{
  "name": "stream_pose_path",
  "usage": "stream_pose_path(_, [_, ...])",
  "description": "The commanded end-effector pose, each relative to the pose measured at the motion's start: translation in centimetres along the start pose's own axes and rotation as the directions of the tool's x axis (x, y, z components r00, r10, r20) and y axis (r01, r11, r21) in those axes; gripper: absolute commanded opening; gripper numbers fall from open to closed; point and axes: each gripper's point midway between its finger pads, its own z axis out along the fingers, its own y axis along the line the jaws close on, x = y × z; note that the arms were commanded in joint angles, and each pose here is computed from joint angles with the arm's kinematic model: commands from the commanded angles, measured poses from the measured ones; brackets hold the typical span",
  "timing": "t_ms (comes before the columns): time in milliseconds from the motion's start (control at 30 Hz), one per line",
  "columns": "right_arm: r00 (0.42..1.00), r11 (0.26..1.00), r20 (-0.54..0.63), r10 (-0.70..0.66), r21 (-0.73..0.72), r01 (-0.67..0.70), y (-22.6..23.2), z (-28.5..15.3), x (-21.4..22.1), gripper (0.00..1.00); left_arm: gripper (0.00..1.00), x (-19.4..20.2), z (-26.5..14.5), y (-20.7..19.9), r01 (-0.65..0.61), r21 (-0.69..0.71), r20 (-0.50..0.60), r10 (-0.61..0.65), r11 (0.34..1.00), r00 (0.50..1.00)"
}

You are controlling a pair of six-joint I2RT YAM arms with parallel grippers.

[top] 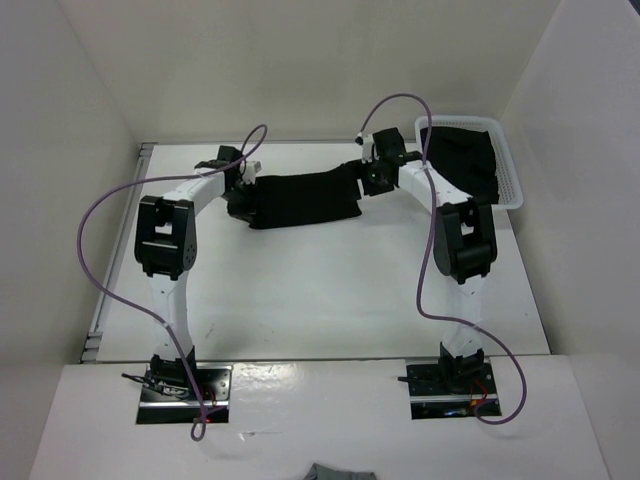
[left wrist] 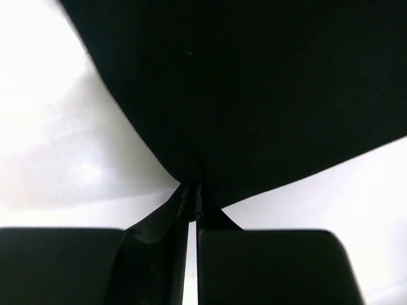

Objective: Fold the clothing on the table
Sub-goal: Fold the skirt

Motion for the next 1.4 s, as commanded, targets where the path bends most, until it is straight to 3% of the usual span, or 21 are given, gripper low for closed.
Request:
stream_pose_path(0, [0.999,1.000,0.030,0.014,-0.025,-0.013,0.7,-1.1,-0.4,0.80,0.08,4.6,-1.1,0.4,-0.024,-0.018,-0.132,0.021,1.000,0.991])
stream_pose_path(167, [0.999,0.999,-0.037,0.039,-0.024,-0.040,0.2,1.1,2.1,0.80,0.08,6.1,-1.8,0.2,-0.028,-0.009,-0.153,0.026,1.000,0.988])
stream_pose_path(533, [0.998,0.998,-0.054,0.043,-0.045,-0.045,0.1,3.3,2.1,0.79,0.08,6.7,-1.8,0.0,-0.033,0.010,-0.159,0.034,0.999,0.987])
stream_pose_path(967, [0.996,0.994,-0.094,0.005,-0.105,-0.015,3.0,5.7,3.0,0.76,0.08,7.1,-1.7,-0.1,-0.029,0.019,-0.168,0.032,0.999,0.985])
stream_pose_path(1200, [0.991,0.995,-0.128,-0.038,-0.099,0.026,4.8,6.2,4.4,0.63,0.08,7.1,-1.3,0.0,-0.029,0.019,-0.168,0.032,0.999,0.985])
stream_pose_path(1367, [0.989,0.996,-0.140,-0.036,-0.088,0.024,4.6,6.0,5.0,0.44,0.08,7.3,-1.5,0.0,-0.038,0.021,-0.168,0.041,0.999,0.985])
